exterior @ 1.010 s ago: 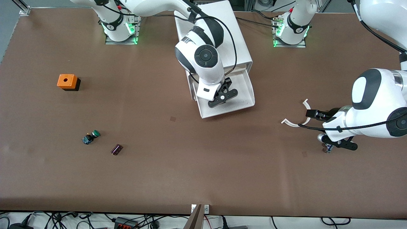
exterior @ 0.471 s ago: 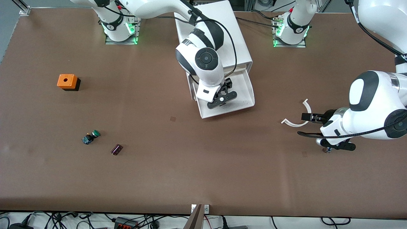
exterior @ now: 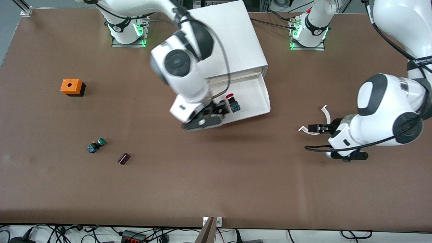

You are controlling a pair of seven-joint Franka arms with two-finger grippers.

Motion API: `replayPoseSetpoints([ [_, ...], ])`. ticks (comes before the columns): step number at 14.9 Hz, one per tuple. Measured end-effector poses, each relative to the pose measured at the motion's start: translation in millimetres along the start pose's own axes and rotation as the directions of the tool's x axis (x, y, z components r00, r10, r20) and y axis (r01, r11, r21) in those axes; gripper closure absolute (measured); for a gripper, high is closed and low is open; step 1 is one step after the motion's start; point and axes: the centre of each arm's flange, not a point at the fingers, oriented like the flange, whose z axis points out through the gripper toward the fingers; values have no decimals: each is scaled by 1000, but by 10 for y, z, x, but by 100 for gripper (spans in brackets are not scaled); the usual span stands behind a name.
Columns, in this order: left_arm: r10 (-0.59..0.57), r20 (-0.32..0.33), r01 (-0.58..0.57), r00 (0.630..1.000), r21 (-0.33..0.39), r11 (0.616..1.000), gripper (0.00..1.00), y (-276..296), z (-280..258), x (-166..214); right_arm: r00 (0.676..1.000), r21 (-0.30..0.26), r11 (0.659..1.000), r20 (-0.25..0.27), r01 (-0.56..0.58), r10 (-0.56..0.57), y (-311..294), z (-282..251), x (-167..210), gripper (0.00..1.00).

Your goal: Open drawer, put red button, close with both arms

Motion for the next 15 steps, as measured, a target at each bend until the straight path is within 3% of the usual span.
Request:
replayPoseSetpoints([
  [3, -80, -67, 77, 995, -48, 996, 0, 510, 324, 8, 996, -50, 997, 65, -62, 65, 838, -146, 315, 0],
  [8, -162, -158, 146, 974, -108, 983, 0, 1598, 1079, -228, 996, -64, 998, 83, -24, 29, 2384, -500, 752, 0],
  [11, -172, -172, 152, 970, -125, 981, 0, 1869, 1476, -361, 995, -58, 998, 100, 38, -32, 3378, -637, 866, 0],
  [15, -154, -143, 140, 978, -100, 985, 0, 2027, 1751, -554, 993, -58, 998, 112, -28, 34, 4173, -884, 816, 0],
])
